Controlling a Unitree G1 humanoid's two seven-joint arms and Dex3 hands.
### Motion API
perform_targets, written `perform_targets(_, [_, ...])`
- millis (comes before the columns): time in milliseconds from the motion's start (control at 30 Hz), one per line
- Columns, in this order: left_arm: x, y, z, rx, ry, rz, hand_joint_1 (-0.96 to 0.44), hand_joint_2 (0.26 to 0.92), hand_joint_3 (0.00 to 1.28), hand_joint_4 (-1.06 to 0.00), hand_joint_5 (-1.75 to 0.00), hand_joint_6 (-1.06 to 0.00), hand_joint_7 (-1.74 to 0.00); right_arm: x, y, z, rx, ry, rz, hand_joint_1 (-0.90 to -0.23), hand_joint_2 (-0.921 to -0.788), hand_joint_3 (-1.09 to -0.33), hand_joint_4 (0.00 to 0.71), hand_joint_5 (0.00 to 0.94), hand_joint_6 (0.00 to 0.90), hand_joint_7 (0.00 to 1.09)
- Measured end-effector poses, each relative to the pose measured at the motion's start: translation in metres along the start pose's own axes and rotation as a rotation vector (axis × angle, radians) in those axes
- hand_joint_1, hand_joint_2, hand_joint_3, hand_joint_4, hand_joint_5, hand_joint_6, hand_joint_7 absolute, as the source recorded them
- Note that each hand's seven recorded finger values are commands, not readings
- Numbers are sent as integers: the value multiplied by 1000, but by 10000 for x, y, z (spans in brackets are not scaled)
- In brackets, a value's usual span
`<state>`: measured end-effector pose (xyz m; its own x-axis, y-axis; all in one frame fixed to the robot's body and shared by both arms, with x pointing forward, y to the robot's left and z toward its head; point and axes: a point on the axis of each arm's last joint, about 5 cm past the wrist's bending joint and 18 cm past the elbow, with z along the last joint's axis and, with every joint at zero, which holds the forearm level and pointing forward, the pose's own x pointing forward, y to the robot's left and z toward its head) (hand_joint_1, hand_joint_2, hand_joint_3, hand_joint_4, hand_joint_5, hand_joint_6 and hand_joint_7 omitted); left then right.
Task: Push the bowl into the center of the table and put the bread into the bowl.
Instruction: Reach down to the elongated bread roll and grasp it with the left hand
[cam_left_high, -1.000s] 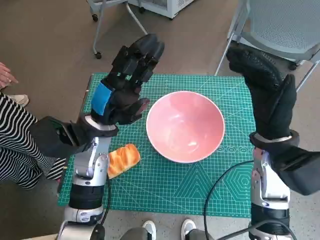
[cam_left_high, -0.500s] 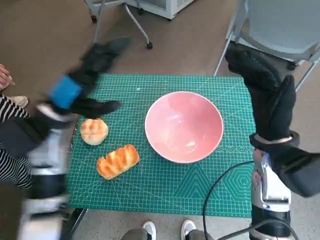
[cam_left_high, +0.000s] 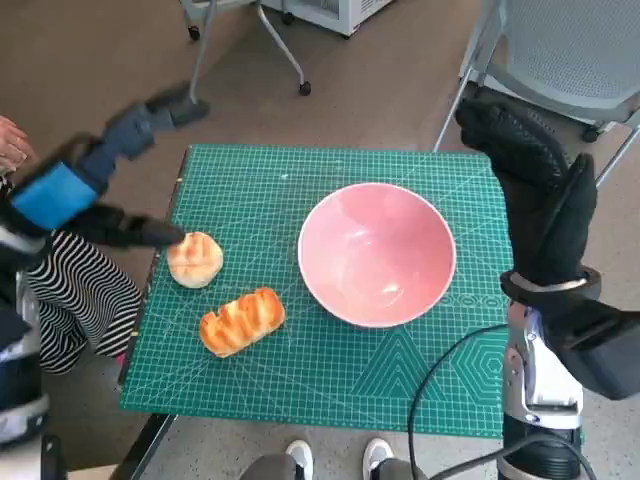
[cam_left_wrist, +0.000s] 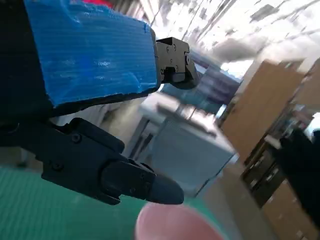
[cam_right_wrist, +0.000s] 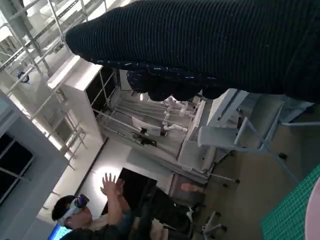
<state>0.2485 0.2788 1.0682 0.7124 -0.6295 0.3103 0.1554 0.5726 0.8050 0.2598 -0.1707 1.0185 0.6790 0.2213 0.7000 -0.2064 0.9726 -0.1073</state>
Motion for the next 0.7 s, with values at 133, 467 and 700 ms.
perform_targets(133, [-120,-120,22,-29,89,-33,-594,914,3,-173,-16,-108,-430,-3,-1,-1,1,1,-5,-742,-921,-649,281,21,152,575])
perform_targets(467, [-330,-412,207,-76,312,-87,-527,920,23,-201,0,-263,-132,-6,0,-6,7,5,-9,-736,-921,-647,283,18,155,570])
perform_targets(700, [-416,-553,337,-131,427,-171,-493,920,35,-192,0,-273,-74,-7,2,-10,16,13,-11,-734,-921,-645,284,16,157,567])
